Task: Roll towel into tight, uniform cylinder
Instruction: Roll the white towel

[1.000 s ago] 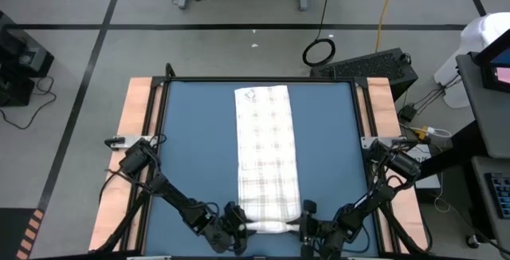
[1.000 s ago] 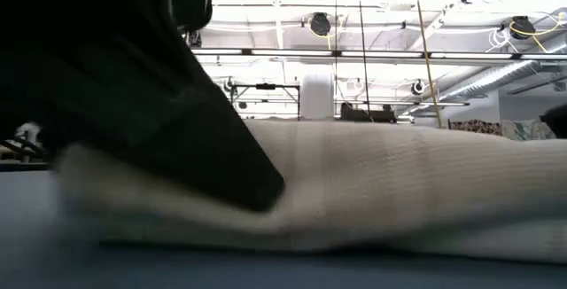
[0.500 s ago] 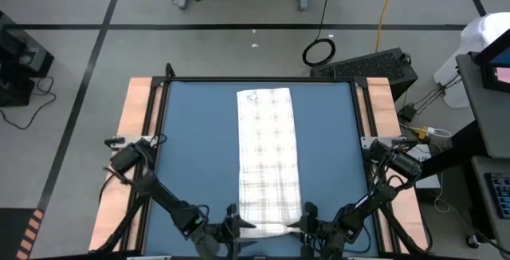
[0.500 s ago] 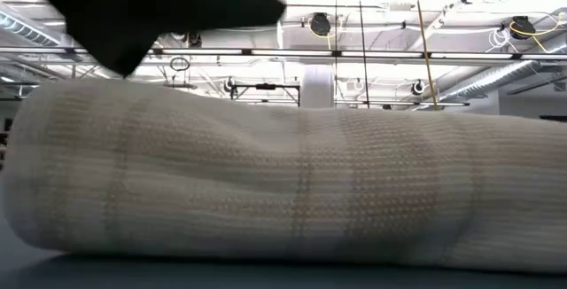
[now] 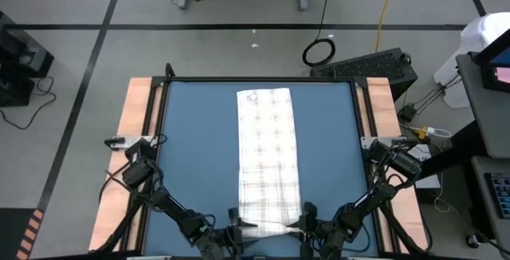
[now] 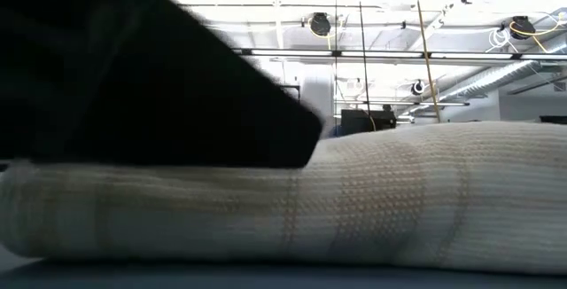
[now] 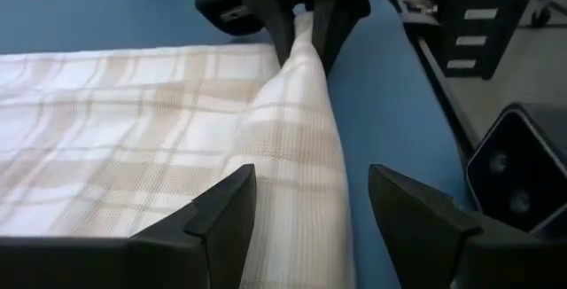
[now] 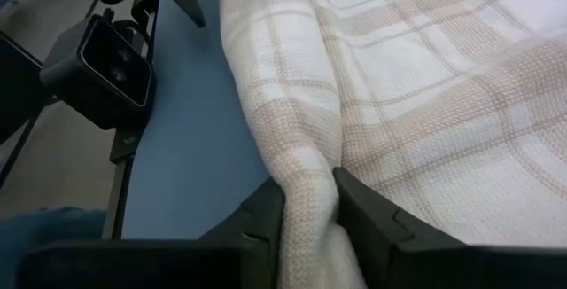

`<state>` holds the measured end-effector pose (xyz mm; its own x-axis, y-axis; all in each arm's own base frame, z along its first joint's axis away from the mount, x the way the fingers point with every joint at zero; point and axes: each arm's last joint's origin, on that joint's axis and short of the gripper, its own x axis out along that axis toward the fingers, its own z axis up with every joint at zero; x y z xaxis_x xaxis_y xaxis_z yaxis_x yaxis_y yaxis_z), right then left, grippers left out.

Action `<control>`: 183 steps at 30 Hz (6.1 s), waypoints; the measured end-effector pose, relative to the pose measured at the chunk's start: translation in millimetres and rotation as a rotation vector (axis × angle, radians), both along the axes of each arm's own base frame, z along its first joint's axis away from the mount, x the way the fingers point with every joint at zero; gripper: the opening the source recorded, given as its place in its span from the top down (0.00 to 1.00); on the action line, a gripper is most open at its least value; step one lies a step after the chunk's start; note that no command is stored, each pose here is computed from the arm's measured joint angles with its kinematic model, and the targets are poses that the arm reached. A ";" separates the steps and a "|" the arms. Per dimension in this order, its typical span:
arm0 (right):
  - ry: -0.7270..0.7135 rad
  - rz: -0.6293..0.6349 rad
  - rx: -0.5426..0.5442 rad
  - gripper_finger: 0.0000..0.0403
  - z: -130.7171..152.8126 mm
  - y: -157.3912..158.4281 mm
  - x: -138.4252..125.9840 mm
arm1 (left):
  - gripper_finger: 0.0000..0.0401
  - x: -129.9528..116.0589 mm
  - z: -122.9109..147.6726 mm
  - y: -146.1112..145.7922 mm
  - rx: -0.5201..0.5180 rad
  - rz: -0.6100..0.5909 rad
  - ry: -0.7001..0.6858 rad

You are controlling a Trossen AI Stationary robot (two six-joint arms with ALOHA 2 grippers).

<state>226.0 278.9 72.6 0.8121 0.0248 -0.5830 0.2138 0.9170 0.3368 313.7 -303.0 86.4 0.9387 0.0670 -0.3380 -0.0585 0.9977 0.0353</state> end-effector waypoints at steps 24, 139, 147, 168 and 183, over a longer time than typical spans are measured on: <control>-0.009 0.013 -0.030 0.80 -0.1 0.3 -0.5 | 0.60 3.6 -12.6 17.2 -0.161 0.105 0.148; 0.035 0.286 -0.153 0.55 45.5 -34.4 35.8 | 0.85 -10.0 3.0 29.9 0.004 0.071 0.348; -0.145 0.366 -0.406 0.46 66.7 -8.6 9.9 | 0.89 1.8 17.9 43.6 -0.206 0.070 0.414; -0.125 0.148 -0.585 0.46 6.5 -1.4 12.3 | 0.89 27.2 23.9 74.6 -0.538 0.086 0.563; -0.016 0.038 -0.371 0.61 0.3 -17.3 21.4 | 0.70 26.2 24.7 71.4 -0.498 0.119 0.496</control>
